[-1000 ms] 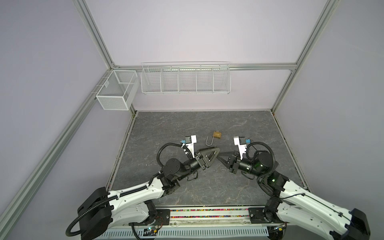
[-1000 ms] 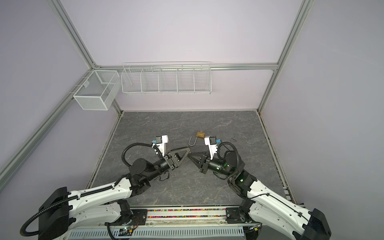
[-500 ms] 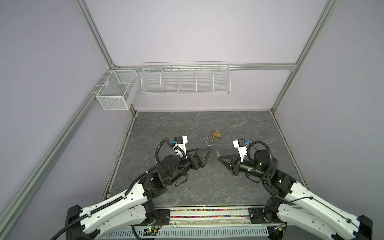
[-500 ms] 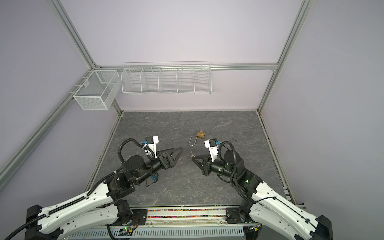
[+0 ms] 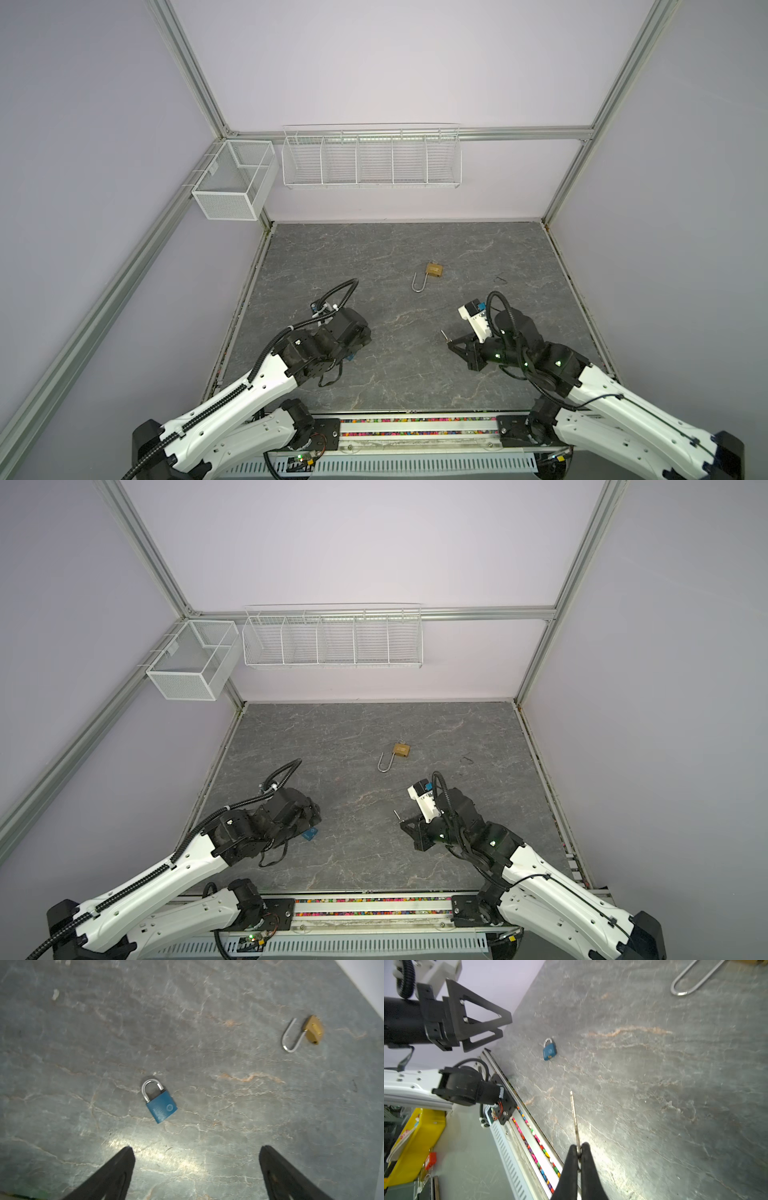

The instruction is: Unlock with the key

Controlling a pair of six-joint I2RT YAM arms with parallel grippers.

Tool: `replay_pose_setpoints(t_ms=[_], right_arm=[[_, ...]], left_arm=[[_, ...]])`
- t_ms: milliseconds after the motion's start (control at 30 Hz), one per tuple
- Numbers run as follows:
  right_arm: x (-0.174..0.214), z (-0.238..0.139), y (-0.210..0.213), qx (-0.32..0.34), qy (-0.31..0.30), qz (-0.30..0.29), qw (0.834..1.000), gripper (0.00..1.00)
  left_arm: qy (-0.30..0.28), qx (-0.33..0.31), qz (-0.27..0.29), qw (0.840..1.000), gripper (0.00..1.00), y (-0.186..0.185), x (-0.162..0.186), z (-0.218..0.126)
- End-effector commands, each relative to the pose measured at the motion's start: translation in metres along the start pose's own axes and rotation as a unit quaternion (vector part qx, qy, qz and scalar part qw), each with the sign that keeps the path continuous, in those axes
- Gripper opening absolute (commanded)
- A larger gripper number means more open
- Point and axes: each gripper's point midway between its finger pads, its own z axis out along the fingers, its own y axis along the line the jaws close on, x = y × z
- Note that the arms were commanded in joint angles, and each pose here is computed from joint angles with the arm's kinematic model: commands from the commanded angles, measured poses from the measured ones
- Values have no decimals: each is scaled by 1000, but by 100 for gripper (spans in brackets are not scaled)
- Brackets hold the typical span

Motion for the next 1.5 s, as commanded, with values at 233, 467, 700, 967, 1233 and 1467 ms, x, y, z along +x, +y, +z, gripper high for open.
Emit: replay_pose_setpoints(t_ms=[233, 467, 700, 967, 1233, 1467], right_arm=[[2, -4, 9, -34, -13, -15, 999, 6], [8, -13, 9, -36, -20, -18, 999, 6], [14, -20, 2, -27, -40, -14, 999, 6], [17, -31, 1, -23, -52, -16, 998, 6], [20, -34, 1, -23, -53, -14, 998, 6], [20, -34, 0, -23, -56, -13, 998, 6]], left_arm=[[75, -69, -159, 982, 81, 34, 27, 44], [101, -87, -184, 974, 53, 22, 16, 77], [124, -137, -163, 969, 52, 22, 17, 85], [156, -185, -166, 956, 44, 26, 22, 91], [165, -197, -159, 953, 45, 30, 19, 97], [164, -204, -162, 952, 45, 33, 20, 102]])
